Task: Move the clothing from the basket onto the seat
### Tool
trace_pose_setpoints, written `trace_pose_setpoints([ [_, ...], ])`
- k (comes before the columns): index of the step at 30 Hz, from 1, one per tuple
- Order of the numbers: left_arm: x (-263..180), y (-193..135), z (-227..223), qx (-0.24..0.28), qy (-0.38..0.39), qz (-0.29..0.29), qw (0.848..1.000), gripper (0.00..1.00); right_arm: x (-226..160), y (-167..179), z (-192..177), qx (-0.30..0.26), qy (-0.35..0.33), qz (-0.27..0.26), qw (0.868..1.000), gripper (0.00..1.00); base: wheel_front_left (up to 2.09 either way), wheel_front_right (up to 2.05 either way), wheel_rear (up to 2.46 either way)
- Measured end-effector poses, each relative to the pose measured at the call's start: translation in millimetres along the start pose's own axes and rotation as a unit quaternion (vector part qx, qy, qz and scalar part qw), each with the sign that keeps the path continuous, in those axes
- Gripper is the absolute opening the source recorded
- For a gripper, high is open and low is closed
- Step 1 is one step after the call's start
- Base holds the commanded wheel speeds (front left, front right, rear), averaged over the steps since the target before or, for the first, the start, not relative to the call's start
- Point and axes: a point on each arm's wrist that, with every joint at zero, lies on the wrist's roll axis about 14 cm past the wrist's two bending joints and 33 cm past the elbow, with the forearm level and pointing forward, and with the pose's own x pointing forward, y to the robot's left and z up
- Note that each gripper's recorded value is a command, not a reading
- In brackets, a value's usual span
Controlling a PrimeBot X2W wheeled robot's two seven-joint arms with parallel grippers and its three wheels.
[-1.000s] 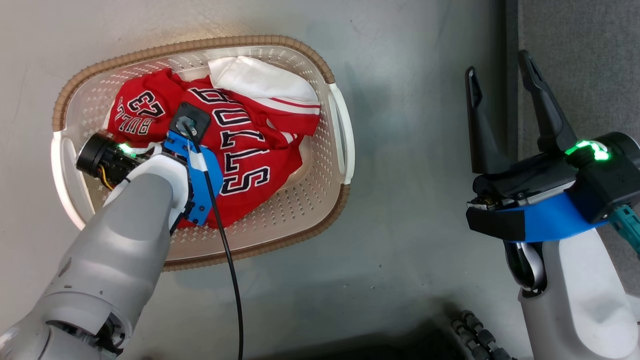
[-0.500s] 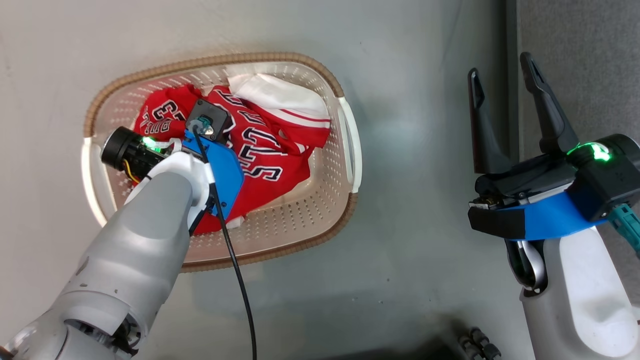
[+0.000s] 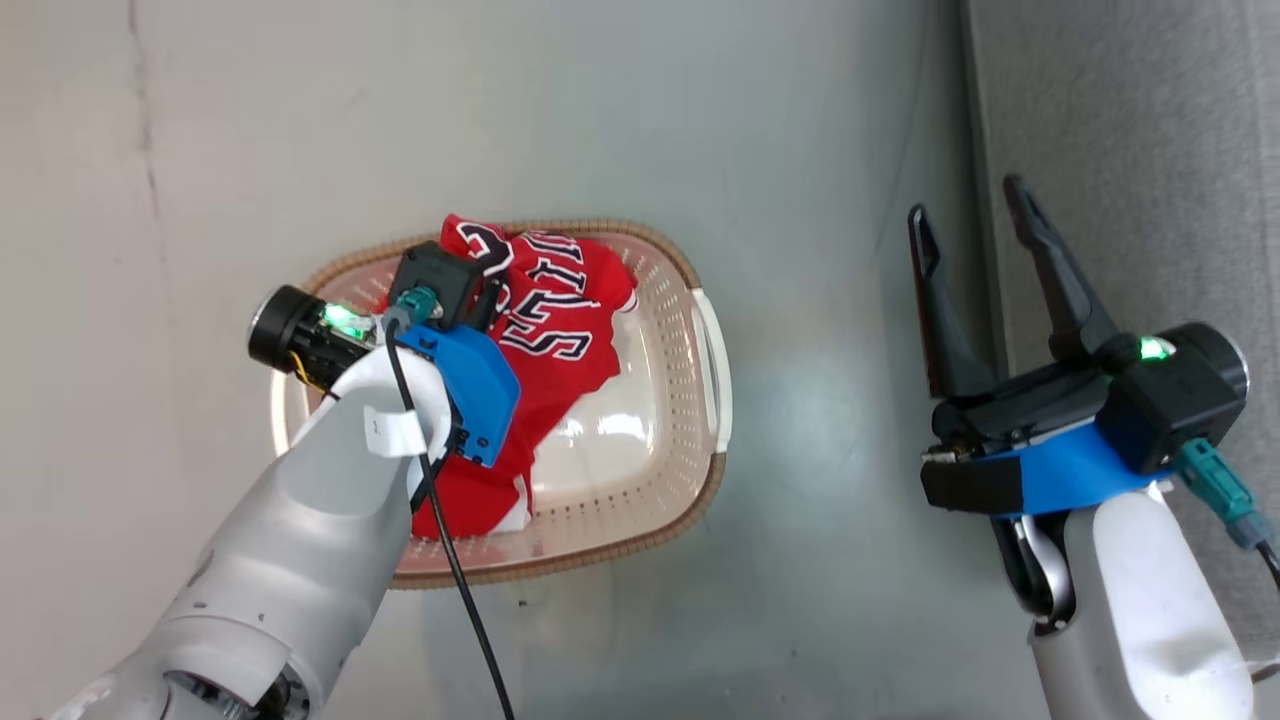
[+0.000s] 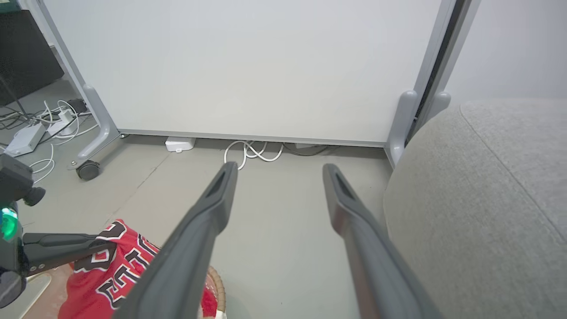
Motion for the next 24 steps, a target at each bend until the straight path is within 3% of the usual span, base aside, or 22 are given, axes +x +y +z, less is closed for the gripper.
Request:
trace_pose_setpoints([
  [9, -46.5, -4.0, 84.5, 0.029, -0.115, 0.018, 0.993, 0.0, -27.9, 7.6, 51.3, -0.002, -0.043, 0.001, 0.999, 1.0, 0.0, 0.0, 0.0],
  [17, -103.6, -21.5, 164.8, 0.05, -0.241, 0.027, 0.969, 0.0, -55.6, 14.2, 92.6, -0.001, -0.085, 0.001, 0.996, 1.0, 0.0, 0.0, 0.0],
  [24, -149.5, -44.4, 206.3, 0.068, -0.317, 0.026, 0.946, 0.0, -78.8, 21.4, 117.7, 0.003, -0.114, 0.004, 0.994, 1.0, 0.0, 0.0, 0.0],
])
